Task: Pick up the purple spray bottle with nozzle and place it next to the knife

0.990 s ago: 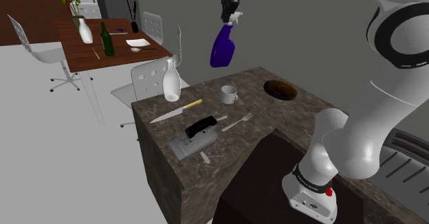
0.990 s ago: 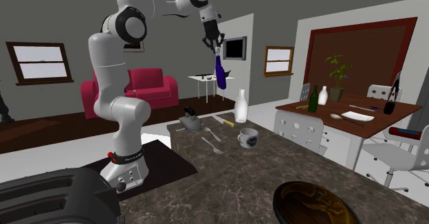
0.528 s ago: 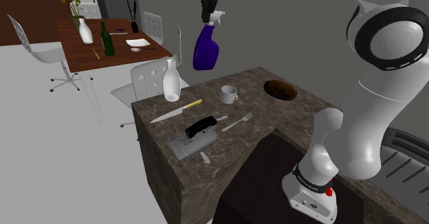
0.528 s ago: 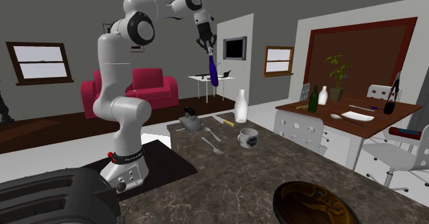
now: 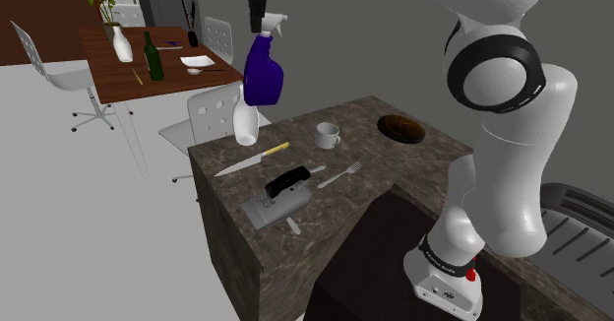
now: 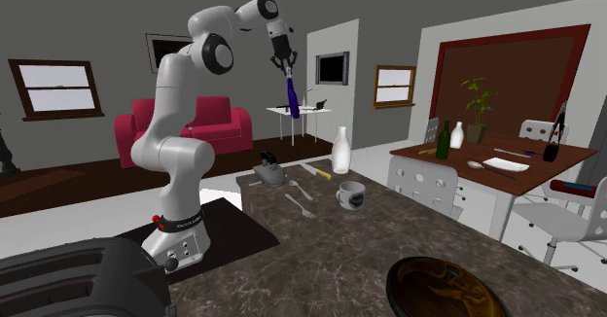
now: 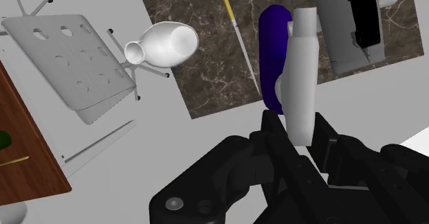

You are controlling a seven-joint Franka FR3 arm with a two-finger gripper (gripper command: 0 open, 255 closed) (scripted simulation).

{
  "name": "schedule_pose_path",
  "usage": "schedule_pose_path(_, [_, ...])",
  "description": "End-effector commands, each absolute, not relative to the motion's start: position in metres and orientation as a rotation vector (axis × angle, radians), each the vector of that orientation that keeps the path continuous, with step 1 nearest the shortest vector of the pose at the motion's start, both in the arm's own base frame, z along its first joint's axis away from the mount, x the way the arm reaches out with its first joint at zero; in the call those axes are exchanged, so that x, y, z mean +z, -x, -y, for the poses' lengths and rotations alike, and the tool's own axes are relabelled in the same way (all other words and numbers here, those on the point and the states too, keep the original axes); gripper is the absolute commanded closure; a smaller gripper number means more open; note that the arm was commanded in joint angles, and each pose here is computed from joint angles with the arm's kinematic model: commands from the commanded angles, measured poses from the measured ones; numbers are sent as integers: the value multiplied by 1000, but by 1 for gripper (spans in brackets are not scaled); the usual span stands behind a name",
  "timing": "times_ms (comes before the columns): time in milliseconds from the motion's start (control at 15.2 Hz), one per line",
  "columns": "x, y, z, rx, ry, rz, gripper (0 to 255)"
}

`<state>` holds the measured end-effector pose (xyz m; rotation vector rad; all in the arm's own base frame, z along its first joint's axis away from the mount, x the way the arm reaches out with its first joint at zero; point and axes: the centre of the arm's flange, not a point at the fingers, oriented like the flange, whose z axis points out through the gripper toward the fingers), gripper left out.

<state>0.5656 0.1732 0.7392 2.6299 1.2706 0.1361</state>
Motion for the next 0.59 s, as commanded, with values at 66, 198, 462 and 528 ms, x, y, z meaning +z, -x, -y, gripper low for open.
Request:
schedule_pose_path(66, [730,-566,-185,137,-2630,-1270,255])
schedule_pose_path(198, [719,-566,-185,137,-2630,-1270,255])
schedule_pose_path(462, [698,-566,-185,137,-2630,-1270,255])
schedule_pose_path(528, [693,-566,-185,137,-2630,-1270,255])
